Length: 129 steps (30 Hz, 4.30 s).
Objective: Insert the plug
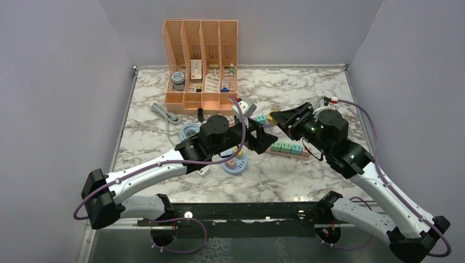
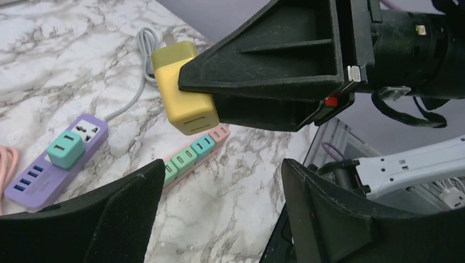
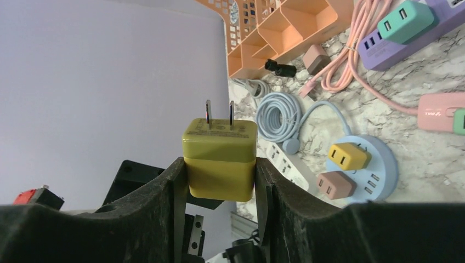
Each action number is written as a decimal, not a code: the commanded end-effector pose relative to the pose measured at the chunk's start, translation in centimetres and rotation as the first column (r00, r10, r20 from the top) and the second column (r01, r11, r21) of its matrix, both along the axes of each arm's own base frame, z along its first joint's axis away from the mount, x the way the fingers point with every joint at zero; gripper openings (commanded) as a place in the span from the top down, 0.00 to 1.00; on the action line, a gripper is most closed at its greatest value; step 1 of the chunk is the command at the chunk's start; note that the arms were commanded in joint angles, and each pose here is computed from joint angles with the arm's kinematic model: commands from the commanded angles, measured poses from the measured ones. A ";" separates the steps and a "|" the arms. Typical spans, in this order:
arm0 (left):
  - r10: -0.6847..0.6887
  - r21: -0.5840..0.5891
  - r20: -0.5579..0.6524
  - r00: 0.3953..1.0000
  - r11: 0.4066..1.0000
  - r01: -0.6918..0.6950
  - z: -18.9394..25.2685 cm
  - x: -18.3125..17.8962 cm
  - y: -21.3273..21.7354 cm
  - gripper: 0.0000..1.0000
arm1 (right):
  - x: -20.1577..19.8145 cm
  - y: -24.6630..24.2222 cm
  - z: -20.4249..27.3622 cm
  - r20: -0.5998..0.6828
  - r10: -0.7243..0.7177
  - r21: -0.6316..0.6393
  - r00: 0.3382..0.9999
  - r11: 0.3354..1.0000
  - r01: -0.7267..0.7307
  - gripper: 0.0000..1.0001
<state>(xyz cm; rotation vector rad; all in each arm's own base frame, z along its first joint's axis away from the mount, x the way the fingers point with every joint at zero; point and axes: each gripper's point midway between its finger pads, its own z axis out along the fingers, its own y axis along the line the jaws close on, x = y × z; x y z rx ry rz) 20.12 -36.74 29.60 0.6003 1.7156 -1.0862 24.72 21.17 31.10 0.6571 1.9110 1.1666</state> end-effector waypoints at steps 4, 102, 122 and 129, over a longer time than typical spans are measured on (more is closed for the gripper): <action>0.130 -0.201 0.110 0.985 0.974 -0.106 4.9 0.8 -0.6 0.23 | -0.6 -0.8 3.0 -0.025 -0.075 0.208 0.997 0.975 0.078 0.64; 0.838 0.848 -0.468 -0.280 0.336 -0.411 -19.1 4.6 28.9 1.00 | -8.3 -9.6 -13.6 -0.256 -0.188 -0.272 0.948 0.955 0.116 0.30; 0.822 0.849 -0.487 -0.296 0.365 -0.383 -21.2 5.0 28.9 1.00 | -8.4 -9.8 -14.1 -0.255 -0.191 -0.275 0.948 0.954 0.119 0.30; 0.802 0.834 -0.521 -0.291 0.408 -0.372 -21.8 4.9 28.3 1.00 | -8.5 -9.8 -14.4 -0.262 -0.189 -0.279 0.947 0.954 0.113 0.31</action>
